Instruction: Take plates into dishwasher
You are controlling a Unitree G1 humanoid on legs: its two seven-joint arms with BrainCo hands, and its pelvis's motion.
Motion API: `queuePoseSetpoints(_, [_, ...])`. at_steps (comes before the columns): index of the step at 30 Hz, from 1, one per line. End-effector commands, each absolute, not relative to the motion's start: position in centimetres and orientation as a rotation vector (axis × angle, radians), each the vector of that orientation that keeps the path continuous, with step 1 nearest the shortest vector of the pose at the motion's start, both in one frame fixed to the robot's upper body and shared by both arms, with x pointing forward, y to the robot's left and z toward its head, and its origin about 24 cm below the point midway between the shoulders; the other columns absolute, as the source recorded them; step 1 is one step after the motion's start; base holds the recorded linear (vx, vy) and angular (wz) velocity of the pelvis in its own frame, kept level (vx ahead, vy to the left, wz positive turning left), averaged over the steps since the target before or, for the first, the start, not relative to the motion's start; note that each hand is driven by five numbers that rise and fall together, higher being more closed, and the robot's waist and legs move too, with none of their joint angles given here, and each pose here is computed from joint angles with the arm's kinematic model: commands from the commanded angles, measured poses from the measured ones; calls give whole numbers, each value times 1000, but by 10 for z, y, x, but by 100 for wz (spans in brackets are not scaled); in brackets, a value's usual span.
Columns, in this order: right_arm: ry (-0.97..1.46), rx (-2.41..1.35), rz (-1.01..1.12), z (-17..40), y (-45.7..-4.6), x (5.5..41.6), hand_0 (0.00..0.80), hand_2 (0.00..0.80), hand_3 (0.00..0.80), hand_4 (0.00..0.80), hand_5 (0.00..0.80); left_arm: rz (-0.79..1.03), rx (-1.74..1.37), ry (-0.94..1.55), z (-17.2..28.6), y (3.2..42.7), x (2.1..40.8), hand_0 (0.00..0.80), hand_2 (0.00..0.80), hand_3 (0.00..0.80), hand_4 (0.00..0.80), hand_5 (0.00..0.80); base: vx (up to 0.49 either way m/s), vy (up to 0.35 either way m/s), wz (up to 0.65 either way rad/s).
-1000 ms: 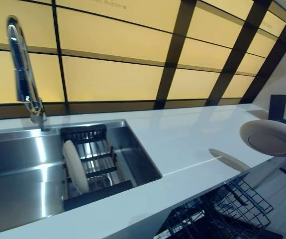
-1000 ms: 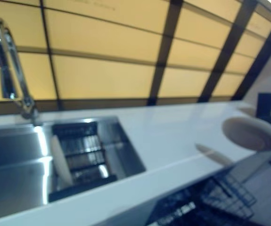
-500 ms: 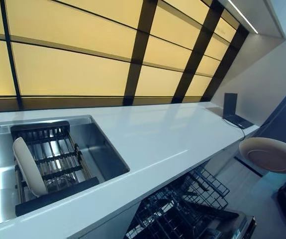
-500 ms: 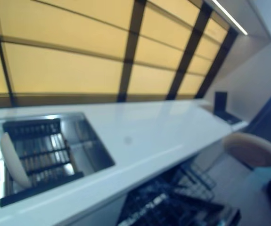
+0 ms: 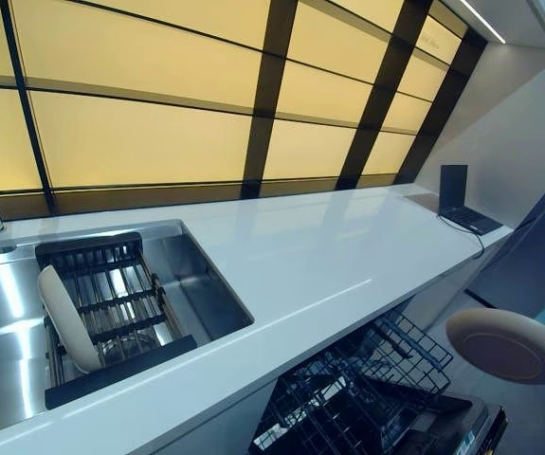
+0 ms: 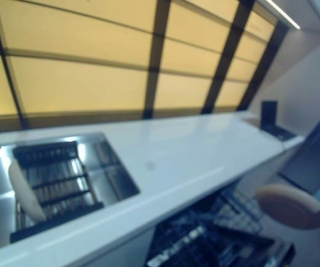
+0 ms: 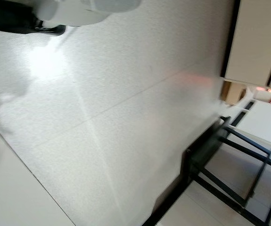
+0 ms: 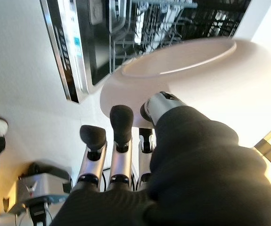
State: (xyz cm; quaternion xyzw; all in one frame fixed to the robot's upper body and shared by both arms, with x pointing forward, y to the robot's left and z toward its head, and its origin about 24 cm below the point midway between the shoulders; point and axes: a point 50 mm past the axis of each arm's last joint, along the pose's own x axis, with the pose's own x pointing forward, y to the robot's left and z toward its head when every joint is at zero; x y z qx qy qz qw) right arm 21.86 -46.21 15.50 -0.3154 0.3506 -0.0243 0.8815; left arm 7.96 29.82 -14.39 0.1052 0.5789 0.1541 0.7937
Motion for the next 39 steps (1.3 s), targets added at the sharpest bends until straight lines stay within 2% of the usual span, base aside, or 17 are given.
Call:
queuePoseSetpoints(1, [615, -630, -19, 174, -456, 229, 800, 800, 800, 800, 800, 282, 270, 1201, -141, 296, 96, 0, 0, 0, 0, 0, 0, 0, 0])
queuePoseSetpoints(19, [600, -405, 215, 118, -411, 249, 800, 800, 800, 800, 800, 251, 265, 1174, -141, 291, 104, 0, 0, 0, 0, 0, -7, 2, 0])
queuePoseSetpoints(30, [549, -394, 261, 112, -383, 271, 800, 800, 800, 800, 800, 253, 233, 1130, -139, 287, 114, 0, 0, 0, 0, 0, -46, 14, 4])
queuePoseSetpoints(34, [563, -371, 257, 101, -375, 276, 800, 800, 800, 800, 800, 312, 165, 998, -134, 283, 128, 0, 0, 0, 0, 0, -8, 6, 15])
queuePoseSetpoints(39, [584, -349, 234, 81, -367, 276, 800, 800, 800, 800, 800, 338, 160, 969, -133, 284, 129, 0, 0, 0, 0, 0, -28, -16, 11])
